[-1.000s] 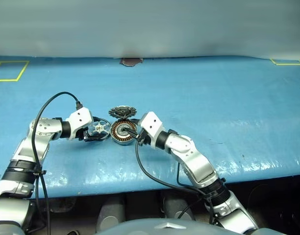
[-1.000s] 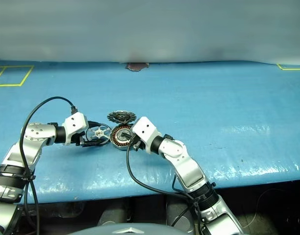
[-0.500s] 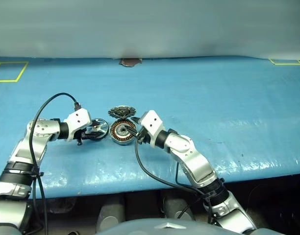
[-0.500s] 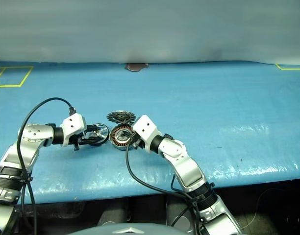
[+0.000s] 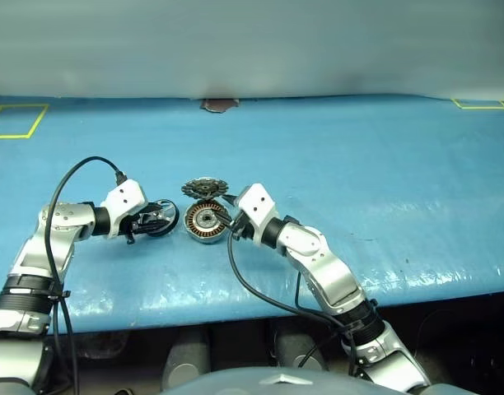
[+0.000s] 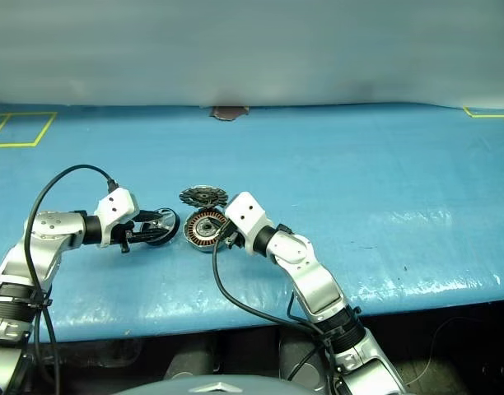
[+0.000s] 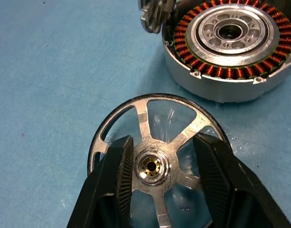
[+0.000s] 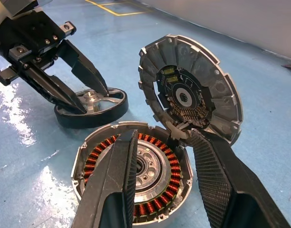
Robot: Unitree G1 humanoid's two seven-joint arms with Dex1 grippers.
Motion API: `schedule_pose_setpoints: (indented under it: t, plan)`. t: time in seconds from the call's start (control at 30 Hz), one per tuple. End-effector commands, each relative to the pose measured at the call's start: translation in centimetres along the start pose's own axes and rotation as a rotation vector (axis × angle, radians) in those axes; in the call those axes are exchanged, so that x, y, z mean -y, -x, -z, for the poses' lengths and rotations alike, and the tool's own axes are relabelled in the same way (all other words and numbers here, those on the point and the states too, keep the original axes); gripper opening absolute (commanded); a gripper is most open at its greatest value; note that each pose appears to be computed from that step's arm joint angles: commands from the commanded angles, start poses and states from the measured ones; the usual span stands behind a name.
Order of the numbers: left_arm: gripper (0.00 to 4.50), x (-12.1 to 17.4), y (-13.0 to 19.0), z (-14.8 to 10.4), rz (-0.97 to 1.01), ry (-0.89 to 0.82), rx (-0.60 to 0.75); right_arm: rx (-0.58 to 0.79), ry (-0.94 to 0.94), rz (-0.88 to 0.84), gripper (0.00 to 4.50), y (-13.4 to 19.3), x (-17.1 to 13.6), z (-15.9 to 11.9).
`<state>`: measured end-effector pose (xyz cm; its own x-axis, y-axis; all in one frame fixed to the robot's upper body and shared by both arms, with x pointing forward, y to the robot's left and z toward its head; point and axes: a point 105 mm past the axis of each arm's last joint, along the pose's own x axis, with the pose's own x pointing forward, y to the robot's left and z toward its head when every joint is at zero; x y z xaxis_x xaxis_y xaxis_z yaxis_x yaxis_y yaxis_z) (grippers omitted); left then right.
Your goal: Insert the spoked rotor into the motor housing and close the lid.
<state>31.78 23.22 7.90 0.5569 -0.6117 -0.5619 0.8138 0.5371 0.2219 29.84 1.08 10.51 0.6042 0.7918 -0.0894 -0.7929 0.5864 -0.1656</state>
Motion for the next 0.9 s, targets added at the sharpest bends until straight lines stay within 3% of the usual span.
schedule_pose_setpoints:
  t: [0.03, 0.17, 0.23, 0.73, 0.9]
  plan:
    - [2.10, 0.3, 0.1, 1.9, 0.003, 0.093, -0.055, 0.052, 0.010, 0.010, 1.88, 0.0, 0.2, -1.3]
    - [2.10, 0.6, 0.1, 2.0, 0.029, 0.118, -0.058, 0.056, 0.005, 0.013, 1.88, 0.0, 0.3, -1.3]
    - [2.48, 0.5, 0.1, 2.0, 0.024, 0.113, -0.063, 0.056, 0.006, 0.015, 1.88, 0.0, 0.3, -1.3]
    - [2.48, -0.9, 1.2, 1.4, -0.052, 0.169, -0.024, 0.054, 0.007, 0.021, 1.88, 0.0, 0.4, -1.3]
    - [2.48, -1.4, 1.9, 0.5, -0.077, 0.230, 0.048, 0.056, 0.006, 0.022, 1.88, 0.0, 0.5, -1.3]
